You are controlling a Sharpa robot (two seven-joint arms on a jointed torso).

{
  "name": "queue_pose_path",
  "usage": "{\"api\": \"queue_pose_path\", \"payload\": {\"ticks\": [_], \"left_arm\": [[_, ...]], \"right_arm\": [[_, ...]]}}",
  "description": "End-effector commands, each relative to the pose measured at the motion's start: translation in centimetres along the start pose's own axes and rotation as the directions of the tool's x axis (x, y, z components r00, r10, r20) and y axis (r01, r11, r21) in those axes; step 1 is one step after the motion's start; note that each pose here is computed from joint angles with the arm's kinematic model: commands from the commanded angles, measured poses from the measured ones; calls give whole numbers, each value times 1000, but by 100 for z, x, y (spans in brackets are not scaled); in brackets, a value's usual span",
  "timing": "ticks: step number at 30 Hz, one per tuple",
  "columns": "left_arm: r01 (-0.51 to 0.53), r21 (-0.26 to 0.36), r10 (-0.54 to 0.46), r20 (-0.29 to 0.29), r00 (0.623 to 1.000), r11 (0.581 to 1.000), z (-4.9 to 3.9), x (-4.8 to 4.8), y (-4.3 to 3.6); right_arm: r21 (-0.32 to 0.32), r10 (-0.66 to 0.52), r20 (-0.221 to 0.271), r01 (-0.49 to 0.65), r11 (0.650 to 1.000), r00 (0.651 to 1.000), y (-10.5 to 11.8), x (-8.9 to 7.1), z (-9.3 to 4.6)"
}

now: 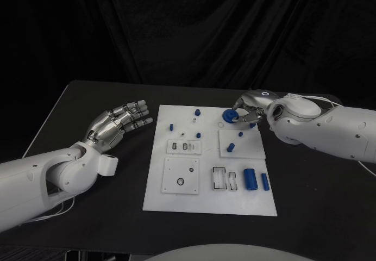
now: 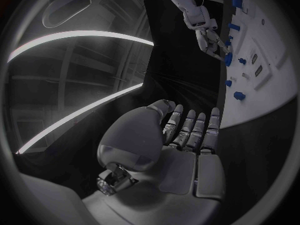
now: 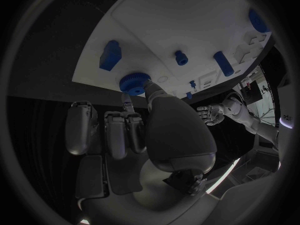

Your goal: Assemble the parts on the task board

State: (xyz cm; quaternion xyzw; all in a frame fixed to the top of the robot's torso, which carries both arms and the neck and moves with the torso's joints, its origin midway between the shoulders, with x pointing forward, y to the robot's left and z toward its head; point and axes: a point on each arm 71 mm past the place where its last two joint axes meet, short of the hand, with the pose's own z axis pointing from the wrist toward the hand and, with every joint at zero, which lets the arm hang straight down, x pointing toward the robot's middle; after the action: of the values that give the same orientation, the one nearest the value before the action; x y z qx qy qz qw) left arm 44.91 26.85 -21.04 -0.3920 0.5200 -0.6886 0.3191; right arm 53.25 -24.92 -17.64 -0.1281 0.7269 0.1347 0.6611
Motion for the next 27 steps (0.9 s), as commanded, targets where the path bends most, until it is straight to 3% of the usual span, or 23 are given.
{"api": "queue_pose_path", "payload": {"ticks": [1,27], "left_arm": [[14,172,-12,-11,1000,985,-3,14,-119],[17,168,-14,-15,1000,986,9,20,-107]], "right_arm": [[5,1,21,-1,1000,1000,5,-6,-2],[-1,-8,-6,8,1000,1000,70,14,82]]}}
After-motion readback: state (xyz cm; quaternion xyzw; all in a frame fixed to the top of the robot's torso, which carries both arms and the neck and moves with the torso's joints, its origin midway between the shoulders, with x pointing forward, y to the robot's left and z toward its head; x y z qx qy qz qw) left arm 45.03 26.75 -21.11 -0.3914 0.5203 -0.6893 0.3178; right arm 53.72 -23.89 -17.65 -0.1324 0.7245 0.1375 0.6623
